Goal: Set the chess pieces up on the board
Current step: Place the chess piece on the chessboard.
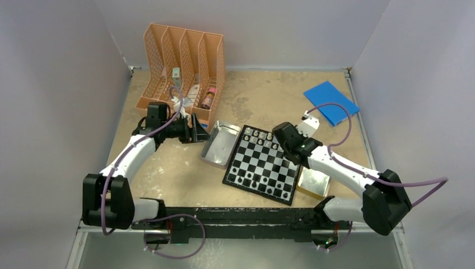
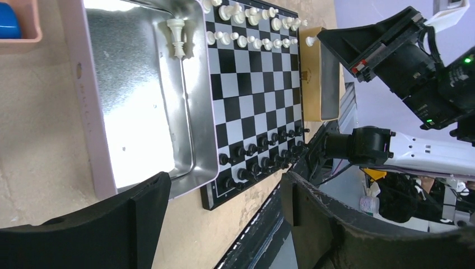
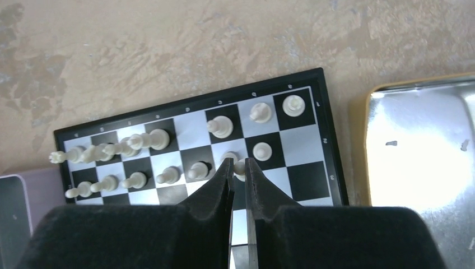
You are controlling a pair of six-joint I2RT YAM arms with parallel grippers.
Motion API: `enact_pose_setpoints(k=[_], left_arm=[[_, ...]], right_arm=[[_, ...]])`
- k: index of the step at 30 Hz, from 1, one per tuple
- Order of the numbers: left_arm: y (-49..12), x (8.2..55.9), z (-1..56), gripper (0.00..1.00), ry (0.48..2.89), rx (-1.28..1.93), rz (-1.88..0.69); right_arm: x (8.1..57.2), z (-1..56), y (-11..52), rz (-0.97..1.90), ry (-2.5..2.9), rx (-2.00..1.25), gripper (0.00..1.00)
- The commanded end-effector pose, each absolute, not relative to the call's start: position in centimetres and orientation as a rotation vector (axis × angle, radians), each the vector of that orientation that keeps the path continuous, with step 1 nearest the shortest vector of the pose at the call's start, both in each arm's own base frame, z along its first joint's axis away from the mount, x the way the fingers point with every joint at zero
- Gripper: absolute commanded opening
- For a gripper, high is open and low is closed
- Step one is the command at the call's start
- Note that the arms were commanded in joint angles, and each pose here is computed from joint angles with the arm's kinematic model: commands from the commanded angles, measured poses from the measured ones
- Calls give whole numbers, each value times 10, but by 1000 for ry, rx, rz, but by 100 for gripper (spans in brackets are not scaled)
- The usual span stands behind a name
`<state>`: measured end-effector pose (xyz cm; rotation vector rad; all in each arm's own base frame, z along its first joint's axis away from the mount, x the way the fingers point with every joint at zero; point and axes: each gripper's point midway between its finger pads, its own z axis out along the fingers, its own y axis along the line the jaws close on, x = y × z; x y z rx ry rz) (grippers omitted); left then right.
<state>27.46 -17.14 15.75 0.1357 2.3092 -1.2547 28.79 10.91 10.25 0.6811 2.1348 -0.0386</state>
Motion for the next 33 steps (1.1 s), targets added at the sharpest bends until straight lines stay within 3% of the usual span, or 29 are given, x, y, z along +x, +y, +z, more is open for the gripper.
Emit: enact_pose_setpoints(k=[1,33], left_arm=[[-180,273,176,72,2243,209,-1262],[-199,256,192,76,2215,321,-1220]], right_arm=[[277,96,88,-123,2097,776,13],[283,73,64,-237,2032,958,14]])
